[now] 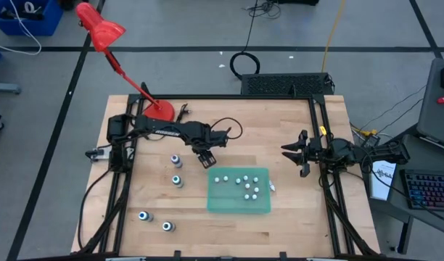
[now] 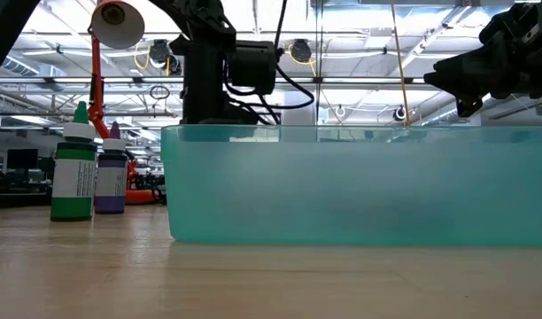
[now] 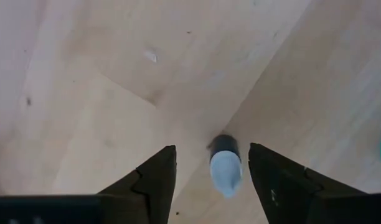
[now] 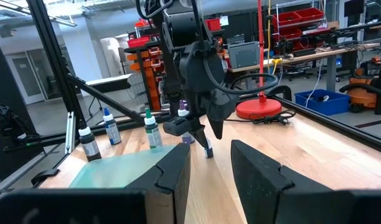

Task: Pick & Place food coloring
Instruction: Put the small black food coloring bottle into the green bin

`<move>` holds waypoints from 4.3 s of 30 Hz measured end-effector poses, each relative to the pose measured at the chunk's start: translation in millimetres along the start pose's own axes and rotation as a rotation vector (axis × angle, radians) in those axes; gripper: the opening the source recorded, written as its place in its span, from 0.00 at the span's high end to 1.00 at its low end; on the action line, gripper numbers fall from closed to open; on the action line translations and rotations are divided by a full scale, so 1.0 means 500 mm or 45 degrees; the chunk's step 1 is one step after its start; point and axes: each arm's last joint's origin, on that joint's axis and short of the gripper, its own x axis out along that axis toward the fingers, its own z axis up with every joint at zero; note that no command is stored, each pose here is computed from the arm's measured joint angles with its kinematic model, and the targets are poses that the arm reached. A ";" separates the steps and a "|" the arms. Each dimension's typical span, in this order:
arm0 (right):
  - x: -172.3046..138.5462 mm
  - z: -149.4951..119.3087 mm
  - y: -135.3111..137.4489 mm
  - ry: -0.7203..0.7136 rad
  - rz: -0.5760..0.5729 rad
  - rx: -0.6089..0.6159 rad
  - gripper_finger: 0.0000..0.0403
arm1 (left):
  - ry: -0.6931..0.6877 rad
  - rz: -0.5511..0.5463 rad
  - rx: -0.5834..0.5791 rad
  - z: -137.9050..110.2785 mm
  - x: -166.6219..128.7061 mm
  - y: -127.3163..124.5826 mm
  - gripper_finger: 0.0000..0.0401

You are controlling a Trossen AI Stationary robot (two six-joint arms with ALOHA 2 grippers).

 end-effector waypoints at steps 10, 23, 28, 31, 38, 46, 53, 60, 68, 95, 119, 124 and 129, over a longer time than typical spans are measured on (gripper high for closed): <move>0.000 0.000 0.000 0.000 0.000 0.000 0.74 | 0.024 -0.051 0.026 -0.009 -0.001 -0.019 0.50; 0.000 0.000 0.000 0.000 0.000 0.000 0.74 | 0.027 -0.040 0.034 -0.012 -0.002 -0.021 0.52; 0.000 0.000 0.000 0.000 0.000 0.000 0.74 | 0.020 -0.025 0.029 -0.012 -0.002 -0.021 0.53; 0.000 0.000 0.000 0.000 0.000 0.000 0.74 | 0.020 -0.025 0.028 -0.012 -0.002 -0.021 0.53; 0.000 0.000 0.000 0.000 0.000 0.000 0.74 | 0.029 -0.021 0.028 -0.013 -0.002 -0.020 0.53; 0.000 0.000 0.000 0.000 0.000 0.000 0.74 | 0.058 0.001 0.021 -0.022 0.011 -0.016 0.53; 0.000 0.000 0.000 0.000 0.000 0.000 0.74 | 0.050 -0.011 0.030 -0.028 0.033 -0.012 0.53; 0.000 0.000 0.000 0.000 0.000 0.000 0.74 | 0.006 -0.030 0.077 -0.015 0.017 -0.016 0.53; 0.000 0.000 0.000 0.000 0.000 0.000 0.74 | 0.011 -0.029 0.085 -0.015 0.017 -0.016 0.53; 0.000 0.000 0.000 0.000 0.000 0.000 0.74 | 0.013 -0.020 0.131 -0.015 0.015 -0.015 0.85; 0.000 0.000 0.000 -0.001 0.000 0.000 0.74 | -0.307 -0.072 0.372 -0.081 -0.281 -0.270 0.85; 0.000 0.000 0.000 0.000 0.000 0.000 0.74 | -0.160 -0.071 0.489 -0.062 -0.195 -0.332 0.85; 0.000 0.000 0.000 0.000 0.000 0.000 0.74 | -0.056 -0.115 0.551 -0.033 -0.116 -0.353 0.85</move>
